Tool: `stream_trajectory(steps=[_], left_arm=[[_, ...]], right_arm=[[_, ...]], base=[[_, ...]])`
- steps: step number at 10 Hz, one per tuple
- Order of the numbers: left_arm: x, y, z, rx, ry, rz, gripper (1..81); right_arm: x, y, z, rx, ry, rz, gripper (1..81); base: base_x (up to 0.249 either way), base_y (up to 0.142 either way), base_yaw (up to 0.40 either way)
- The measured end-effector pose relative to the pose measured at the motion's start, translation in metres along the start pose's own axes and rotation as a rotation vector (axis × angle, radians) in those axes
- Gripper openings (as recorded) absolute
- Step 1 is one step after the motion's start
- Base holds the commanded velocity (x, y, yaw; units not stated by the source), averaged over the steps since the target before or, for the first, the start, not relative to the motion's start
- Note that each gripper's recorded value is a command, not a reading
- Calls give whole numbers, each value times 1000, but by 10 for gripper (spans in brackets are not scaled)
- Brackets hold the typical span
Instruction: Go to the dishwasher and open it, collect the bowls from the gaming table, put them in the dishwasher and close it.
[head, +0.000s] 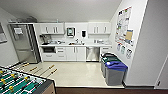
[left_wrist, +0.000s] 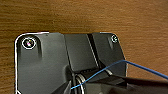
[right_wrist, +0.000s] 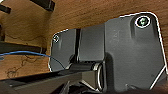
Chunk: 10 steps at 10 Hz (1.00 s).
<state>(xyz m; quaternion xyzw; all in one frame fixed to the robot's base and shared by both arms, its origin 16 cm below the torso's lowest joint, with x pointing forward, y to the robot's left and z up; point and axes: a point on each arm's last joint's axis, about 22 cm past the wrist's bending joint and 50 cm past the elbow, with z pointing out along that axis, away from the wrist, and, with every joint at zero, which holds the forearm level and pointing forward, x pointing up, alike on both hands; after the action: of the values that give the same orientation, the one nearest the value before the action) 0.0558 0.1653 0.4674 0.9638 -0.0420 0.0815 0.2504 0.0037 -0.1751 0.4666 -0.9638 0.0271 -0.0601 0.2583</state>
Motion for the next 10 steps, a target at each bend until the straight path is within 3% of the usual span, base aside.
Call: stream_trajectory(steps=[10], left_arm=[[1, 2, 1, -3, 1, 1, 811]], right_arm=[[2, 2, -1, -2, 4, -1, 811]], base=[[183, 0, 0]])
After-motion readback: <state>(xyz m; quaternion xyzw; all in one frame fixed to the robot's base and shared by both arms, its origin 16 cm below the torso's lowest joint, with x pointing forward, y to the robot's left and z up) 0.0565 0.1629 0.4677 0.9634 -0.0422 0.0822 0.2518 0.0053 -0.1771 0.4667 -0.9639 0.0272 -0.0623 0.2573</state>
